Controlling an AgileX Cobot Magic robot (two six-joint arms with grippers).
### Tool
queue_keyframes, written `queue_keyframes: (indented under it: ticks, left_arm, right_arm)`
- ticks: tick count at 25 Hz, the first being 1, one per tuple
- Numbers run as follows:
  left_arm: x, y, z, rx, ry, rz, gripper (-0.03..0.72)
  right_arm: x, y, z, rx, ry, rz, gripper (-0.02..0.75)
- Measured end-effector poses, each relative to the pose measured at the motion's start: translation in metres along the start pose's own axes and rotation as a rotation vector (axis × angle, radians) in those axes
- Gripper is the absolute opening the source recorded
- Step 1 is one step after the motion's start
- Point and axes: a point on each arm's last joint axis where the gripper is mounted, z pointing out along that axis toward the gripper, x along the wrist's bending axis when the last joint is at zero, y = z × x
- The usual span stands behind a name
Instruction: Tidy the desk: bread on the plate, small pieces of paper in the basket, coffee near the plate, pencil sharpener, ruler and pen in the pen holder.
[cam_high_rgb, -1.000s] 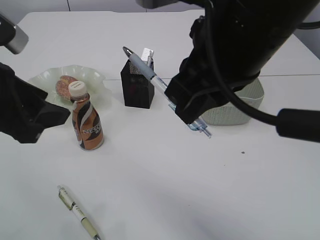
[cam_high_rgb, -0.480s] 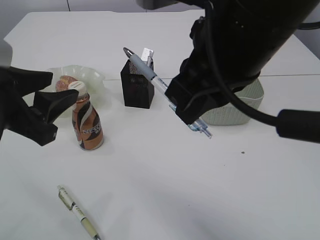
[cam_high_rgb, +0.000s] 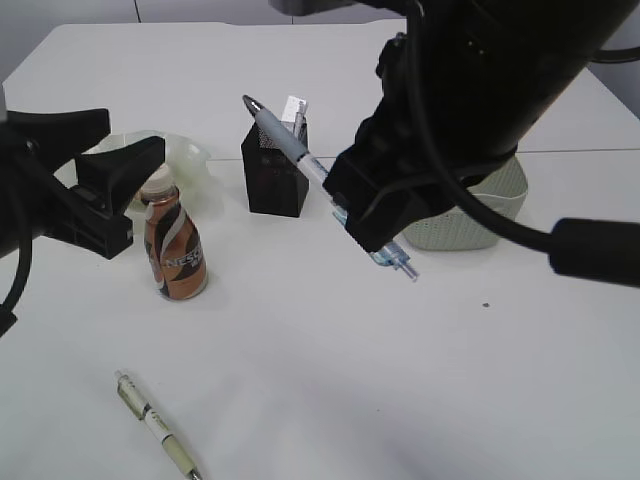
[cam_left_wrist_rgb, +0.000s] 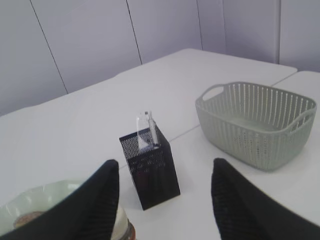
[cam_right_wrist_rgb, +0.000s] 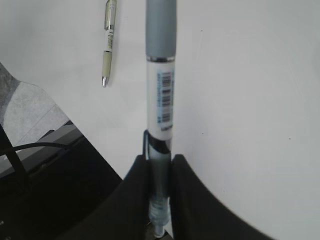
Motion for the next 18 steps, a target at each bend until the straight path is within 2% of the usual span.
queue_keyframes:
  ticks: [2,4,11,18]
  left_arm:
    - [0.000,0.003,0.000,-0.031,0.000,-0.001,0.433]
    - [-0.003,0.005,0.000,-0.050,-0.036,0.034,0.433]
    - [-0.028,0.007,-0.004,-0.118,-0.293,0.311,0.433]
    - [-0.039,0.005,-0.008,-0.148,-0.418,0.457,0.433]
  right_arm:
    - [0.000,0.000,0.000,0.001,0.002,0.001,0.072]
    - [0.000,0.000,0.002,0.004,0.002,0.003,0.072]
    - [-0.001,0.001,0.004,0.011,0.004,0.005,0.072]
    - [-0.001,0.001,0.004,0.011,0.003,0.034,0.072]
